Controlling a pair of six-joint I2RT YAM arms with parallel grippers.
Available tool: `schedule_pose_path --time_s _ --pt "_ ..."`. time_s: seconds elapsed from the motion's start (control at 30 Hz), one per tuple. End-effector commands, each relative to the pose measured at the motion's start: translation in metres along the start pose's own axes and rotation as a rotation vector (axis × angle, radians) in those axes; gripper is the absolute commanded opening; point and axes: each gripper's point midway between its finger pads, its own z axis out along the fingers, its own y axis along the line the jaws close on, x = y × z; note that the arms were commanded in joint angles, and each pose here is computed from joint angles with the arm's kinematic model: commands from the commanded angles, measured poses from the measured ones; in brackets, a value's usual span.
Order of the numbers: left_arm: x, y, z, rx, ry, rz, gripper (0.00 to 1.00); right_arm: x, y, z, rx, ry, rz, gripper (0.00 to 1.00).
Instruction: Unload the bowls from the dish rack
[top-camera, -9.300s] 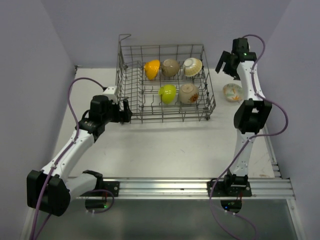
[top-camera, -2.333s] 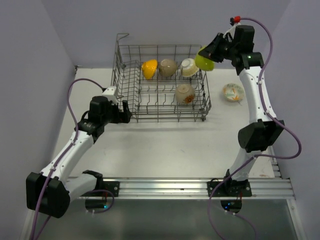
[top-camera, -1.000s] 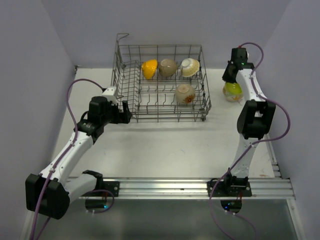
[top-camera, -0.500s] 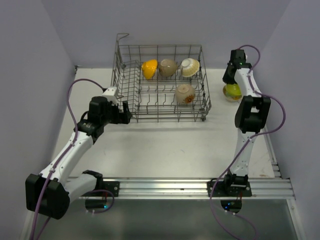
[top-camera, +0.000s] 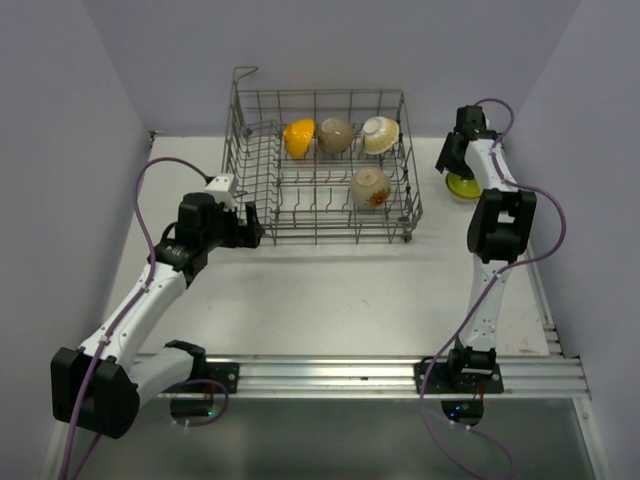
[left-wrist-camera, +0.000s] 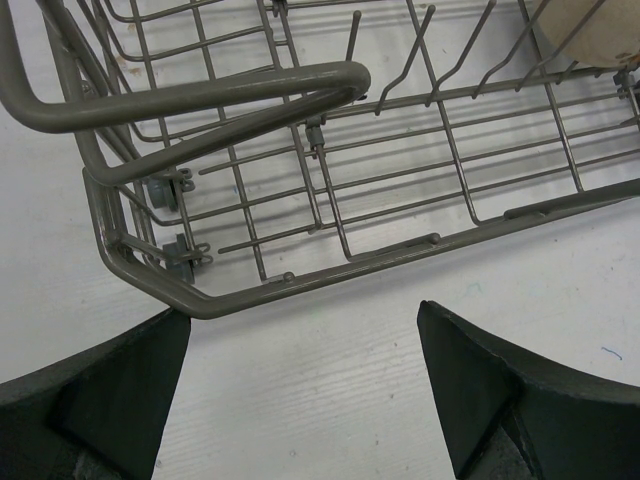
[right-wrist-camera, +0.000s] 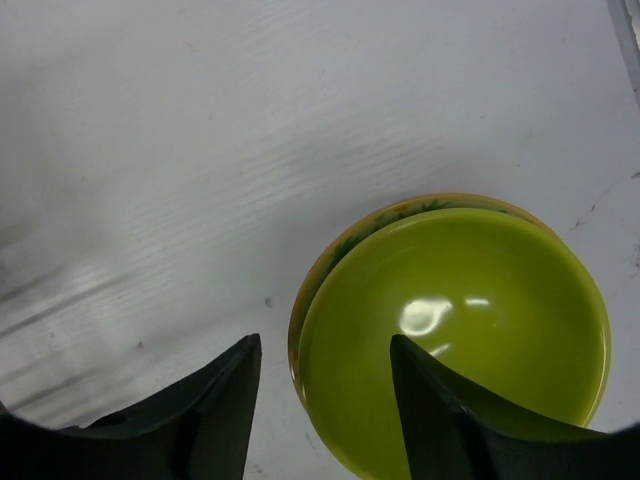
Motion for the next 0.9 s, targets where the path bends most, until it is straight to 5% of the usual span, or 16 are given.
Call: schedule_pose_path --time_s 0.0,0.3,0.63,0.87 --pt "-0.013 -0.014 0.001 0.070 -0.046 0.019 1.00 -0.029 -0.003 -0.027 -0.004 -0.071 0.026 0.63" --pt "-0.010 -0.013 0.002 0.067 -0.039 0.018 1.00 -0.052 0.001 -0.092 -0.083 -0.146 0.091 0.71" --pt "-0.011 -0.011 0.002 0.054 -0.043 0.019 1.00 -0.060 0.010 -0.158 -0.233 -0.247 0.179 0.99" --pt "-0.009 -0.010 0.003 0.049 -0.037 0.018 1.00 -0.055 0.059 -0.221 -0.505 -0.325 0.133 0.99"
